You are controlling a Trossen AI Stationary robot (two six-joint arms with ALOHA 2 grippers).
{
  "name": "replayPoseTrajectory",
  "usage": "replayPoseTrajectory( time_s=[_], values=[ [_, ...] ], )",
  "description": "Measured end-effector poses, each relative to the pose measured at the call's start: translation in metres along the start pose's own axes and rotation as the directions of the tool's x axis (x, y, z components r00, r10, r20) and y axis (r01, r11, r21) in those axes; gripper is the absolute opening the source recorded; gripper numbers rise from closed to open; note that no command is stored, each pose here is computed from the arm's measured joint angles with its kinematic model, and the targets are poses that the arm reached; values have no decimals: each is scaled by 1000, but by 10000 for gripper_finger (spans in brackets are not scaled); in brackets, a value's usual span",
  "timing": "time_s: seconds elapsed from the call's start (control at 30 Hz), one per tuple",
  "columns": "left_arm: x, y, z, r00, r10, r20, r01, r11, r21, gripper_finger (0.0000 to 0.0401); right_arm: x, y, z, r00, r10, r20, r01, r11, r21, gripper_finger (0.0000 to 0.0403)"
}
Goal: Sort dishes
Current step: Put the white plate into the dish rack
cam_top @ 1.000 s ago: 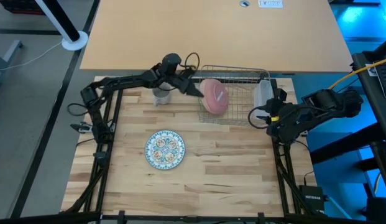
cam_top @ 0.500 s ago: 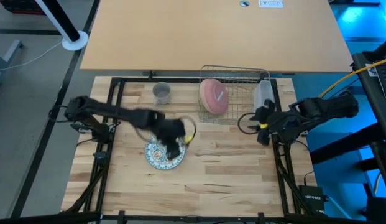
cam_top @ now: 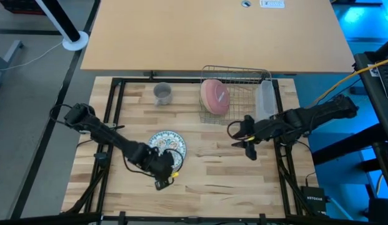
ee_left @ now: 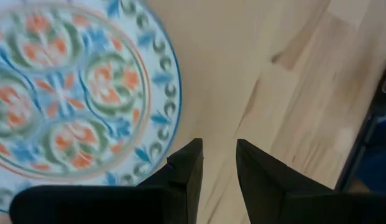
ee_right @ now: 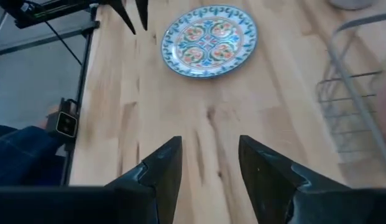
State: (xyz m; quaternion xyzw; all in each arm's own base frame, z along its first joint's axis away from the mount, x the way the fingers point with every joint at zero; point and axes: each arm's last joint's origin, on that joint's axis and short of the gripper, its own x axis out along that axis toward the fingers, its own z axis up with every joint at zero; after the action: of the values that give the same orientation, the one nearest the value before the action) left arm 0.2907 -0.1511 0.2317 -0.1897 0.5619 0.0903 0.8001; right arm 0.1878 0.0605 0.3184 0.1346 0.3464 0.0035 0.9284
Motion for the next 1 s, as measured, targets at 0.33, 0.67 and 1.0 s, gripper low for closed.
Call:
replayPoseTrajectory(
  time_s=[0.33, 0.67, 1.0],
  values=[
    [26, -3, -46, 997, 9, -74, -9, 1000, 4, 93, 45, 11, 2, 997, 21, -78, -22, 1000, -7, 163],
    [31, 1, -53, 996, 43, -74, -28, 980, 198, 176, 73, 13, -4, 987, -5, -162, 2, 1000, -18, 163],
    [31, 4, -50, 991, 127, 41, -134, 930, 341, 170, 86, 15, -5, 986, -9, -169, 6, 1000, -20, 163]
  ],
)
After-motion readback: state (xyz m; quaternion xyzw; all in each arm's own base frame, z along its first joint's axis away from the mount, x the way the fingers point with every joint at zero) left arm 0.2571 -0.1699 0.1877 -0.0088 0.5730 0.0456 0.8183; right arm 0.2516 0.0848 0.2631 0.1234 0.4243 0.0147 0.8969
